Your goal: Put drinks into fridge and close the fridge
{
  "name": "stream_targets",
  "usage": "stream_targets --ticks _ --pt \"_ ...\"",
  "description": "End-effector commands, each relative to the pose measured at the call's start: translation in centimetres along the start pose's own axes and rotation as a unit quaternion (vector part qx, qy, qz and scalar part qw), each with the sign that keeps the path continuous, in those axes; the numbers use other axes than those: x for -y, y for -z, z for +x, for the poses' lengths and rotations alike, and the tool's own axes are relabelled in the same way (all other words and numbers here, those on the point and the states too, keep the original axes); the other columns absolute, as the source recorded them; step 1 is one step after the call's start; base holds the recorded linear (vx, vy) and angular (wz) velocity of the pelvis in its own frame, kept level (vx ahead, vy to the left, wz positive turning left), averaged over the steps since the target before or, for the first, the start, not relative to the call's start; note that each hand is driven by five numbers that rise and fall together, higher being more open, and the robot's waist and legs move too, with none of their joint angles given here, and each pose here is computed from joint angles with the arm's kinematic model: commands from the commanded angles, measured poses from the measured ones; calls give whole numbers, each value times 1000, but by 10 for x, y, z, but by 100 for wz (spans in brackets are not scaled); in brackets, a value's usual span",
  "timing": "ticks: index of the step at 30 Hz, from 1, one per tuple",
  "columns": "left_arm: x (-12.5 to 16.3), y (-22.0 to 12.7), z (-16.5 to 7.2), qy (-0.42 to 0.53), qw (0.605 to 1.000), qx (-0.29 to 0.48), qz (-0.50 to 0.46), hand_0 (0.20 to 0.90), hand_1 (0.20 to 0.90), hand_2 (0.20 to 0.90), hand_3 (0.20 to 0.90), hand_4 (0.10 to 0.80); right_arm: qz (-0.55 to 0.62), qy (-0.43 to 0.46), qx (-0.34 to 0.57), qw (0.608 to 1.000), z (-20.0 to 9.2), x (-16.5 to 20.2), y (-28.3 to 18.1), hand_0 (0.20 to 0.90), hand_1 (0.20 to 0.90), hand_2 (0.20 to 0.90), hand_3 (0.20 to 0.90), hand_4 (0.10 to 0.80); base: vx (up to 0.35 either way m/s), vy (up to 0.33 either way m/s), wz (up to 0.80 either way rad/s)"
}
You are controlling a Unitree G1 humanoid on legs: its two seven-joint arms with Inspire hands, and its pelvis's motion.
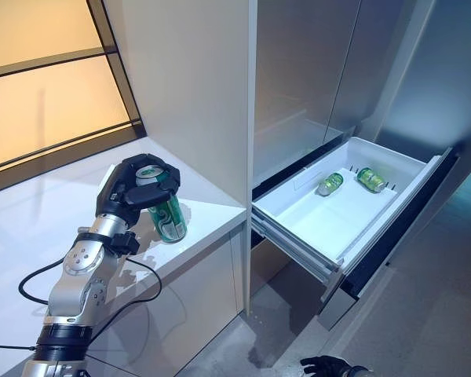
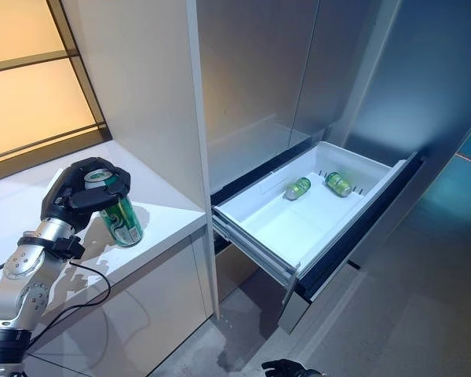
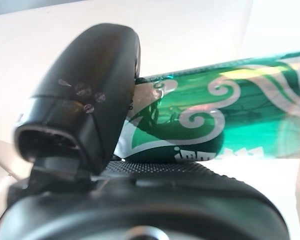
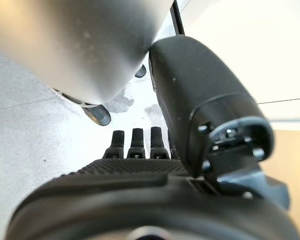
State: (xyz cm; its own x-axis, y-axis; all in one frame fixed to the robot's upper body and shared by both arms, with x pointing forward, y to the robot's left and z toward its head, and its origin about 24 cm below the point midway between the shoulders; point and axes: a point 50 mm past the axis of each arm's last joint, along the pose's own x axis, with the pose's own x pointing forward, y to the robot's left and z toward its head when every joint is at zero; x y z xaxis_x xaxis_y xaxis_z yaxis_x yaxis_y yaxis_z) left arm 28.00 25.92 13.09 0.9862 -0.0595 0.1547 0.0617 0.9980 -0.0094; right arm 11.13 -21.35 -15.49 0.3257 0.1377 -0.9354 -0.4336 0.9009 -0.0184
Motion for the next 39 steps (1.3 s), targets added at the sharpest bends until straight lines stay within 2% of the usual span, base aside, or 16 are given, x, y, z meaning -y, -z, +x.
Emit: stream_targets --ticks 1,2,7,13,17,21,28,39 --pt "3 -68 12 43 985 168 2 300 300 300 200 100 -10 -20 162 986 -8 8 -62 900 900 900 900 800 -2 -19 -4" --pt "4 -72 11 50 981 186 -1 300 300 300 200 100 -11 -33 209 977 -15 3 -86 900 900 900 900 800 -8 -21 -10" --pt "13 -81 -1 94 964 248 -14 300 300 300 200 100 -16 -96 368 925 -56 -14 -146 900 900 900 900 800 -20 -9 -11" --pt "32 -84 -20 169 938 302 -25 300 300 300 200 100 -44 -199 529 824 -134 -15 -207 900 900 900 900 800 -24 6 -11" --pt "42 -89 -23 206 925 318 -25 300 300 300 200 100 -81 -214 597 769 -177 -17 -233 900 900 900 900 800 -26 -2 -2" --pt "49 -95 -24 236 916 323 -26 300 300 300 200 100 -96 -229 632 734 -202 -21 -248 900 900 900 900 800 -14 -19 -8" --pt "67 -102 -23 296 899 321 -25 300 300 300 200 100 -85 -276 632 719 -216 -32 -261 900 900 900 900 800 -9 -32 -5" --pt "94 -104 -16 366 878 303 -48 300 300 300 200 100 -77 -328 611 716 -216 -56 -273 900 900 900 900 800 -1 -3 0"
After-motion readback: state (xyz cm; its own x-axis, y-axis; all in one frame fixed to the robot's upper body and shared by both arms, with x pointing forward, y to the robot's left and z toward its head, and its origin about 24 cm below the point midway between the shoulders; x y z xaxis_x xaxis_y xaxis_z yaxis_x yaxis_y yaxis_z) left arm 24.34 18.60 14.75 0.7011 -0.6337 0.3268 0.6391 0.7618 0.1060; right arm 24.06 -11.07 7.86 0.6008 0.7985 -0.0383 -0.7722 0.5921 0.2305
